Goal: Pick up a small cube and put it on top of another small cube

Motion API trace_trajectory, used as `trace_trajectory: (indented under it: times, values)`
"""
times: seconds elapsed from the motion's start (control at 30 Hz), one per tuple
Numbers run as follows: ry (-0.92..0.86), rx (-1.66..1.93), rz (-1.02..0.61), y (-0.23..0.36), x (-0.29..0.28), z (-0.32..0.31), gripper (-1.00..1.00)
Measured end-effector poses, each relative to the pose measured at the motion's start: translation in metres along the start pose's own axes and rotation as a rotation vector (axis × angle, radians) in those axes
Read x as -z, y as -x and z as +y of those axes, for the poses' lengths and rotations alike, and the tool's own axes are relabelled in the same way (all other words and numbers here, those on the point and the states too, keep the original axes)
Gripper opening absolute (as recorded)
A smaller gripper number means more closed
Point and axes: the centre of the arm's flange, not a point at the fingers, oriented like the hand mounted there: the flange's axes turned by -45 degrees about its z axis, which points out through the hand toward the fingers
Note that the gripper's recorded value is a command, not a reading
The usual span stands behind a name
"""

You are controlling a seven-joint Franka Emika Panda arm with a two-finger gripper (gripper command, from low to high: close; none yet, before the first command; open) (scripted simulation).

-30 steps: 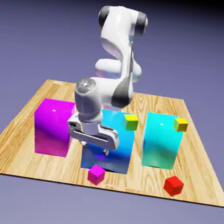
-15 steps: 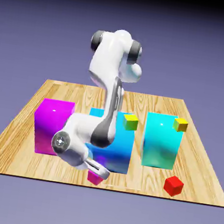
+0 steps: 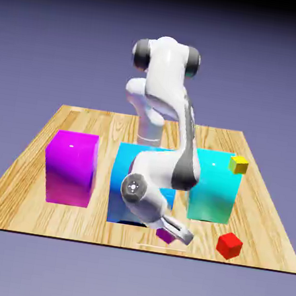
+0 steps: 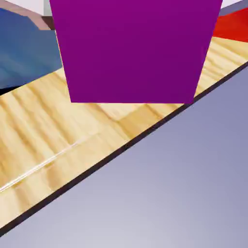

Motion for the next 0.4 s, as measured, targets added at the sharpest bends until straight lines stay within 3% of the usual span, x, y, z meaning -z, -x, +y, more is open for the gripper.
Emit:
trace_trajectory:
  times: [0.17,0.27,0.3,0.4]
  values:
    - [-0.049,-0.079,-0.025,0.086,-0.042,-0.061,-1.0]
    - [-0.049,-0.079,-0.026,0.077,-0.087,-0.063,-1.0]
    - [-0.048,-0.079,-0.025,0.074,-0.107,-0.063,1.0]
    - [-0.047,-0.078,-0.025,0.078,-0.084,-0.063,1.0]
